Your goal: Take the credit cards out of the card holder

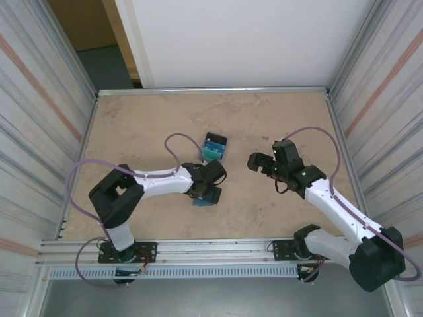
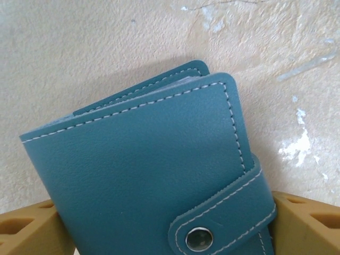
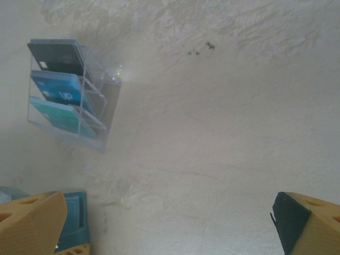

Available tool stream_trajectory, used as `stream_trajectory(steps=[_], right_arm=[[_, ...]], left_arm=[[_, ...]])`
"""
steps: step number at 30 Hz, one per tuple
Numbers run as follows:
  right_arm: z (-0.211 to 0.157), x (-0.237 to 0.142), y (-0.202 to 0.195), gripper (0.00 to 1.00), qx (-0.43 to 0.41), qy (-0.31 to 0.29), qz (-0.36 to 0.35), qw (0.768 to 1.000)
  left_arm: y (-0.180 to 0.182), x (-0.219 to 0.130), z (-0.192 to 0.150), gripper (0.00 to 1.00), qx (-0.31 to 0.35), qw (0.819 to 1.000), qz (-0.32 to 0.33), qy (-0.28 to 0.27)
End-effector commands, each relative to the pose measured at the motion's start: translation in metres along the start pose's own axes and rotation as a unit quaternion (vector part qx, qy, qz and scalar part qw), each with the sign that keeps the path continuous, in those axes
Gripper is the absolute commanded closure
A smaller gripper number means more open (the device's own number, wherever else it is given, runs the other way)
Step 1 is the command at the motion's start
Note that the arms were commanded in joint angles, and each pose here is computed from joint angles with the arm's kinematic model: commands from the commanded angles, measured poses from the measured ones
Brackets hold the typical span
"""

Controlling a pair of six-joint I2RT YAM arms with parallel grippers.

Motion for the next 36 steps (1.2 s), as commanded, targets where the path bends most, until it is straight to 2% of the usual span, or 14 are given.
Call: stream_trajectory(steps=[1,9,17,24,36], right_arm=[[-0.006,0.010,0.007,0.02,0.036,0.032,0.055,0.997],[-0.012,0.022,0.030,0.10,0.060,0.073,0.178,0.979],[-0.022,0.038,0.058,0.17,0.037,0.094,0.252,0.962],[-0.021,0.046,0.079,0.22,0.016,0.099,0.279,0.955],[-0.015,0.063,0.100,0.30,0.011,0.113,0.319,0.941]], left_arm=[[0.004,-0.014,0.002,0.15,0.005,0.999,-0.018,-0.034],[0.010,-0.030,0.002,0.19,0.003,0.992,-0.089,-0.093],[0.009,-0.045,0.005,0.20,0.023,0.980,-0.140,-0.141],[0.007,-0.058,0.006,0.20,0.035,0.963,-0.196,-0.181],[0.001,-0.071,0.012,0.22,0.049,0.948,-0.233,-0.213]])
Point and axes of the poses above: each hand's point on the last joint's axis, 136 mm out from that joint toward the fingers, its own x axis out along the fingers, its own y axis along the line the jaws close on, z = x × y, the point moved 9 cm from there along -x, back along the fingers, and after that the axes turned 15 degrees about -x, right-handed, at the moved point
